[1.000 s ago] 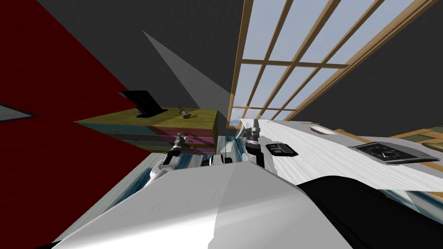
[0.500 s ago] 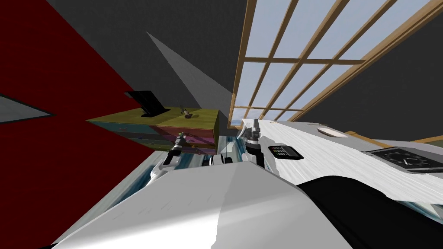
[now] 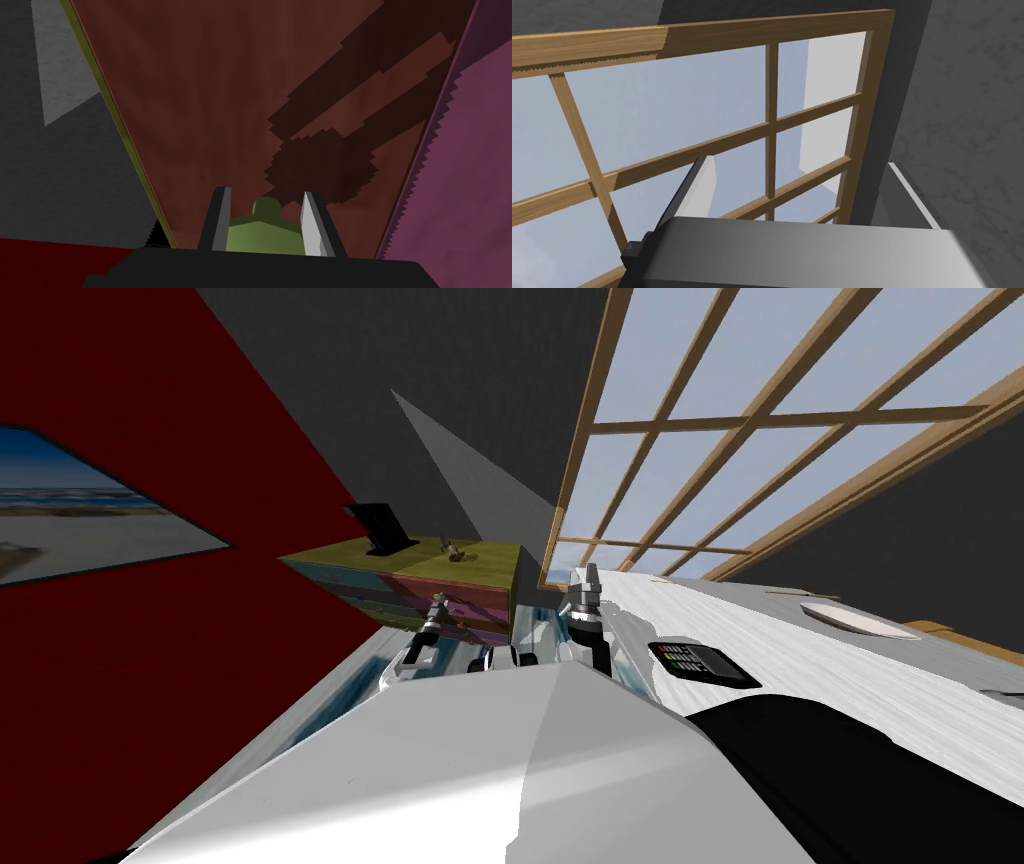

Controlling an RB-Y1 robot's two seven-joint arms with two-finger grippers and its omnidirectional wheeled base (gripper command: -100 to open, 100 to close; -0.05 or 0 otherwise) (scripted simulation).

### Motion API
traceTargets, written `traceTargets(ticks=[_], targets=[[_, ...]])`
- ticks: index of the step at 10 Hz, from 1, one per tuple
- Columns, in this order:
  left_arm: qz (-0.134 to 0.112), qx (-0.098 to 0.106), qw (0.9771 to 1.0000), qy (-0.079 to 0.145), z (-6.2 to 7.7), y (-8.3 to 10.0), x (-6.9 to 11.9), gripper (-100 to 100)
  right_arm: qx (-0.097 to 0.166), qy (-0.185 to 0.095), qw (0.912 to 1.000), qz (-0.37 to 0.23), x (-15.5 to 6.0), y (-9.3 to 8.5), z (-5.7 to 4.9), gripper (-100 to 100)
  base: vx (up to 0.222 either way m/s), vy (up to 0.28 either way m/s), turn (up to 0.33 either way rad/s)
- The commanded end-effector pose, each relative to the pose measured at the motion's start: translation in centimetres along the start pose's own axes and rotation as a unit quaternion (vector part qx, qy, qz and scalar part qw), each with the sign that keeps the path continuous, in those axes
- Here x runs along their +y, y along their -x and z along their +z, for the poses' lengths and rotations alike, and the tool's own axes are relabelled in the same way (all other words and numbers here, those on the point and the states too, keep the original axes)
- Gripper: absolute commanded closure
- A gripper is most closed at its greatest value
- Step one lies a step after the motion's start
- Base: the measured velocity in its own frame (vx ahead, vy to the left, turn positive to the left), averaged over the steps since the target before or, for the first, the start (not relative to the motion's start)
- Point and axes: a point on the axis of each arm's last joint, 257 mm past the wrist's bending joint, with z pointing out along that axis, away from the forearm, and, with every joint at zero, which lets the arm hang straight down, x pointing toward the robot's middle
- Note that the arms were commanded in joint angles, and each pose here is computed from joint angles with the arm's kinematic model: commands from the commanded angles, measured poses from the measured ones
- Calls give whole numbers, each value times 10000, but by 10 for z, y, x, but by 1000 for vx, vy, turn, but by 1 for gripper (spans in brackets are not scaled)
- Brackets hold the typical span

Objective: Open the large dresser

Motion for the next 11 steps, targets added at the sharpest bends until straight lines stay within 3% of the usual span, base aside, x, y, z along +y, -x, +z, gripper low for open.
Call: traceTargets(ticks=[1, 2, 4, 5, 7, 9, 11], targets=[[-16, 253, 9996, 118, -9, -45, 7, 100, 0, 0, 10000, 0, 0, 0, 0, 0, 58, 99, 91], [-16, 253, 9996, 118, -9, -45, 7, 100, 0, 1, 10000, 1, 0, 0, 0, 0, 25, 26, -23], [-53, 550, 9985, 34, -10, -103, -4, 100, -1, 0, 10000, 1, 0, 0, 0, 0, 44, 77, 304], [-56, 549, 9985, 33, -10, -103, -4, 100, 0, 0, 10000, 1, 0, 0, 0, 0, 59, 84, 82], [-95, 806, 9966, -102, -12, -157, -23, 100, 0, 0, 10000, 1, 0, 0, 0, 0, 75, 76, 261], [-129, 827, 9964, -144, -9, -157, -27, 100, 0, 1, 10000, 2, 0, 0, 0, 0, 39, 47, 44], [-114, 878, 9960, -111, -8, -160, -33, 100, 0, 2, 10000, 3, 0, 0, 0, 0, -120, 40, 15]])
